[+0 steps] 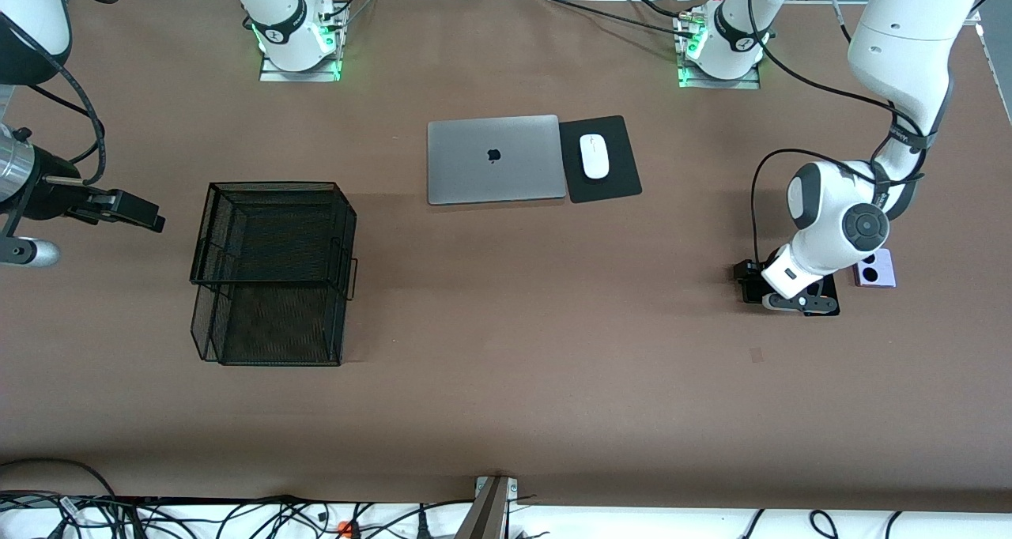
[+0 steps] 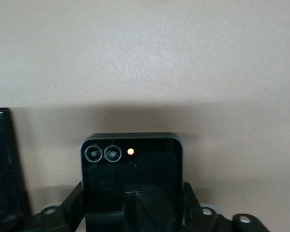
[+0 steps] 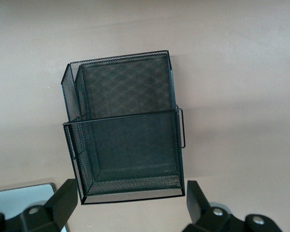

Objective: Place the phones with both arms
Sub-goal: 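Lower the left gripper and grasp the small black flip phone, then carry the flip phone to mid-table and release it with the left gripper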

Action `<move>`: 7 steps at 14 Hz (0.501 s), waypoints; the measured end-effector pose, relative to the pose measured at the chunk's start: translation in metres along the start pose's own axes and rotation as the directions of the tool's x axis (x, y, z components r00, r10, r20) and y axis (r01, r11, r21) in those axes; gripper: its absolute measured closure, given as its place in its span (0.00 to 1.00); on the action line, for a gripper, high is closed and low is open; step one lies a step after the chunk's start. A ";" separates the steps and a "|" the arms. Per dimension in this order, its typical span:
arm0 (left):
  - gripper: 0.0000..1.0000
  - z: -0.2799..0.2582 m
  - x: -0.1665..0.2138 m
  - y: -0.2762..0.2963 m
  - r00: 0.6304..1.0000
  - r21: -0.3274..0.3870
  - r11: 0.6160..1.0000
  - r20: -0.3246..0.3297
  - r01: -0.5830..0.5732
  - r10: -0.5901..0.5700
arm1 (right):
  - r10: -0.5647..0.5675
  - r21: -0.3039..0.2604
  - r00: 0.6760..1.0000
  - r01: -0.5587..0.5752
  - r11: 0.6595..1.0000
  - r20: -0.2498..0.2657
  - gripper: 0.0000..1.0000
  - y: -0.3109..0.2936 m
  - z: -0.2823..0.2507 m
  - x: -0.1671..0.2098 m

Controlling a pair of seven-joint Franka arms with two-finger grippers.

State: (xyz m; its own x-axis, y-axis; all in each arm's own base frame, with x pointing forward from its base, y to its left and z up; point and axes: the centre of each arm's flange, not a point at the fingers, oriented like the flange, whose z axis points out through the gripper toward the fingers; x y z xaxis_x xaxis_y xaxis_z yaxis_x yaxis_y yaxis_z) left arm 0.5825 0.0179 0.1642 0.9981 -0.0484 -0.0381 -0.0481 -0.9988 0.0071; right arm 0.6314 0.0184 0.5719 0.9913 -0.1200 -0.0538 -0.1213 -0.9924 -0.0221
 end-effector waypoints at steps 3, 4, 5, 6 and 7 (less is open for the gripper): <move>0.19 0.001 0.000 0.000 1.000 0.000 1.000 0.000 0.005 -0.005 | 0.000 0.000 1.000 0.000 1.000 0.000 0.00 0.000 0.000 0.000; 0.19 0.001 0.000 0.000 1.000 0.000 1.000 0.000 0.015 -0.015 | 0.000 0.000 1.000 0.000 1.000 0.000 0.00 0.000 0.000 0.000; 0.19 0.001 0.000 0.001 1.000 0.000 1.000 -0.001 0.026 -0.026 | -0.001 0.000 1.000 0.001 1.000 0.000 0.00 0.000 0.000 0.000; 0.19 0.000 0.001 0.002 0.999 -0.001 0.999 0.005 0.037 -0.037 | -0.001 0.000 1.000 0.001 1.000 0.000 0.00 0.000 0.000 0.000; 0.19 -0.002 0.004 0.006 0.998 -0.003 0.999 0.027 0.049 -0.049 | -0.001 0.000 1.000 0.001 1.000 0.000 0.00 0.000 0.000 0.000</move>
State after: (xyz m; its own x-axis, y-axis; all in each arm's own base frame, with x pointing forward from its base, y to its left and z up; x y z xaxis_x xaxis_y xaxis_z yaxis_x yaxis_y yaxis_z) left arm 0.5868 0.0121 0.1658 0.9979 0.0007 -0.0653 0.0012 -1.0000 0.0081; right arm 0.6314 0.0187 0.5716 0.9914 -0.1193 -0.0542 -0.1207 -0.9924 -0.0221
